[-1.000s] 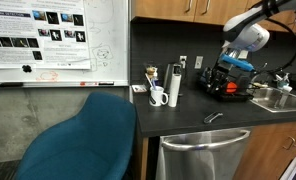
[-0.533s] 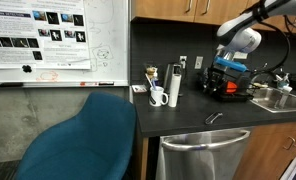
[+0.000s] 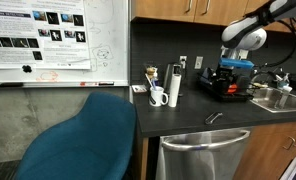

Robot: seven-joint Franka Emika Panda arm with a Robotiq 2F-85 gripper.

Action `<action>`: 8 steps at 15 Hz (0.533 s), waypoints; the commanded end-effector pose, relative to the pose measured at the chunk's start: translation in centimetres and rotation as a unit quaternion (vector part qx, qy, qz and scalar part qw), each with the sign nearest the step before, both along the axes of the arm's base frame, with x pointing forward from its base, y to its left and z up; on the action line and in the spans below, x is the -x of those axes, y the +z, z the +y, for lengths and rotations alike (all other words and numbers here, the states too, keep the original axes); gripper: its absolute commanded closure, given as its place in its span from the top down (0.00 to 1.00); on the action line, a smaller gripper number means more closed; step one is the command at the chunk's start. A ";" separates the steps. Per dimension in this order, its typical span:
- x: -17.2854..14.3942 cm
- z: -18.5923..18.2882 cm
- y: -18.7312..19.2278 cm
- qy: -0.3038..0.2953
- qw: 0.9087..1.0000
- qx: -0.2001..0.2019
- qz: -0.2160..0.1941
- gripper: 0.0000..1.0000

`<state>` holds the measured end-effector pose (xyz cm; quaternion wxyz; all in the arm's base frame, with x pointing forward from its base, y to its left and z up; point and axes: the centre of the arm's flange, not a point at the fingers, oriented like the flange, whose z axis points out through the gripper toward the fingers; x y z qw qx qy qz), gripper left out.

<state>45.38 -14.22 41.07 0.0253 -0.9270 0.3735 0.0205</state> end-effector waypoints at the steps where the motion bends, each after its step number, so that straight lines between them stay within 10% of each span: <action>1: 3.0 -0.8 0.2 -0.022 0.999 0.028 0.025 1.00; 5: 8.6 0.7 -1.7 -0.130 0.989 0.049 0.055 1.00; 8: 6.3 -0.5 -2.2 -0.113 0.991 0.037 0.064 1.00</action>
